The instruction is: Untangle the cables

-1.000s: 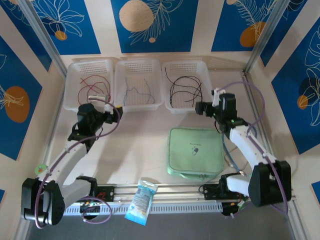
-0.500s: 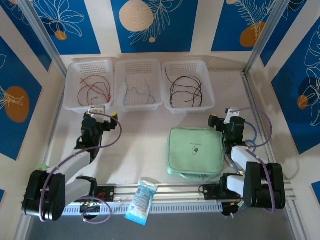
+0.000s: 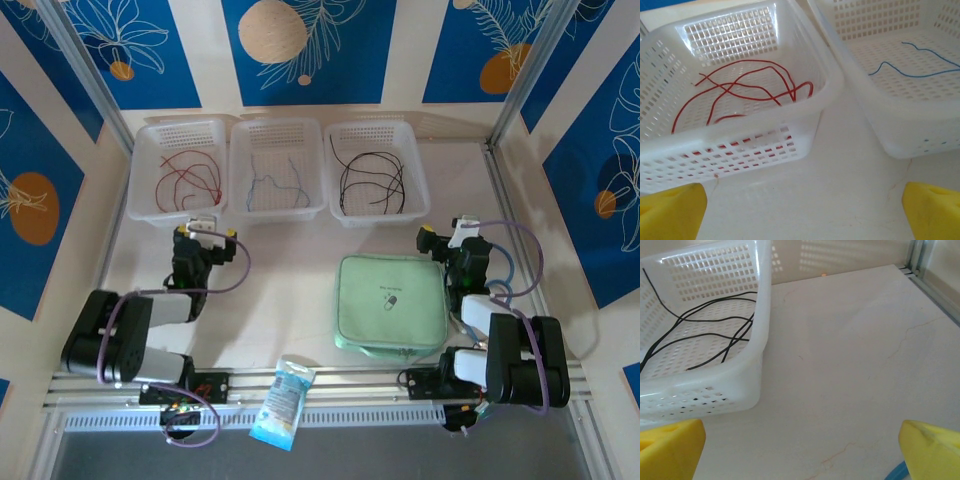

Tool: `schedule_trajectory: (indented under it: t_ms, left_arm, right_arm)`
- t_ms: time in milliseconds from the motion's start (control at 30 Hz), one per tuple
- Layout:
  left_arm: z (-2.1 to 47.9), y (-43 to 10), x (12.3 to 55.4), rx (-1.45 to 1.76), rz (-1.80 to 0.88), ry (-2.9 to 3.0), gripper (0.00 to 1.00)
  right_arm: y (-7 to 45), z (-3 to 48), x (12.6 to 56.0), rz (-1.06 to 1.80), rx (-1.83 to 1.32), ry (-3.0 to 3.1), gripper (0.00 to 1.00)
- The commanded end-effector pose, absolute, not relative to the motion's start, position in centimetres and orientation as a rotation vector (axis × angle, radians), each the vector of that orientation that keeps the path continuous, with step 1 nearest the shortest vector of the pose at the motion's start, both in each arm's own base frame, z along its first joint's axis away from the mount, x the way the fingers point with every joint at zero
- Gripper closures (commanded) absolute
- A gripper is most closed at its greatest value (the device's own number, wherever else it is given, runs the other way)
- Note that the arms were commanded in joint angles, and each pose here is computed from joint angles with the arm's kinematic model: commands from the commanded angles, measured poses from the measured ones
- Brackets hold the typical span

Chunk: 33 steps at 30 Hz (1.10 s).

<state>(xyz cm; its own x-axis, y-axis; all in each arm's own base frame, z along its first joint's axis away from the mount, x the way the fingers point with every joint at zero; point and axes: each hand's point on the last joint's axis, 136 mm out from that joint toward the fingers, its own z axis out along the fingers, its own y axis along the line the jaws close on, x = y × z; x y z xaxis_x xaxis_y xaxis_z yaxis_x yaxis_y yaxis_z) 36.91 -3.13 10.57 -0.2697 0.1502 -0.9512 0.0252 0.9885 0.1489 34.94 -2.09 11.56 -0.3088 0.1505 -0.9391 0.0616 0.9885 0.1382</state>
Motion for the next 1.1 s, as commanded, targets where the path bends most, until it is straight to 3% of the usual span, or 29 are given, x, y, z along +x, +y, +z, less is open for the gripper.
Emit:
schedule_trajectory:
  t_ms: [0, 367, 567, 767, 1067]
  left_arm:
    - [11.2, -2.6, 36.9, 0.101, 0.125, 1.723, 0.01]
    - [10.3, -2.5, 37.9, 0.106, 0.149, 1.781, 0.01]
    - [9.9, -1.9, 38.6, 0.068, 0.183, 1.826, 0.01]
    - [9.9, -1.4, 39.0, 0.036, 0.205, 1.846, 0.01]
    - [9.8, -1.0, 39.0, 0.018, 0.216, 1.851, 0.01]
  right_arm:
    - [-0.8, 13.1, 35.3, 0.126, 0.073, 1.831, 0.01]
    - [0.8, 14.1, 36.1, 0.170, 0.052, 1.814, 0.01]
    - [2.0, 10.7, 37.5, 0.191, 0.000, 1.824, 0.01]
    - [2.9, 9.5, 39.8, 0.155, -0.037, 1.940, 0.01]
    - [2.9, 9.4, 39.7, 0.209, -0.039, 1.953, 0.01]
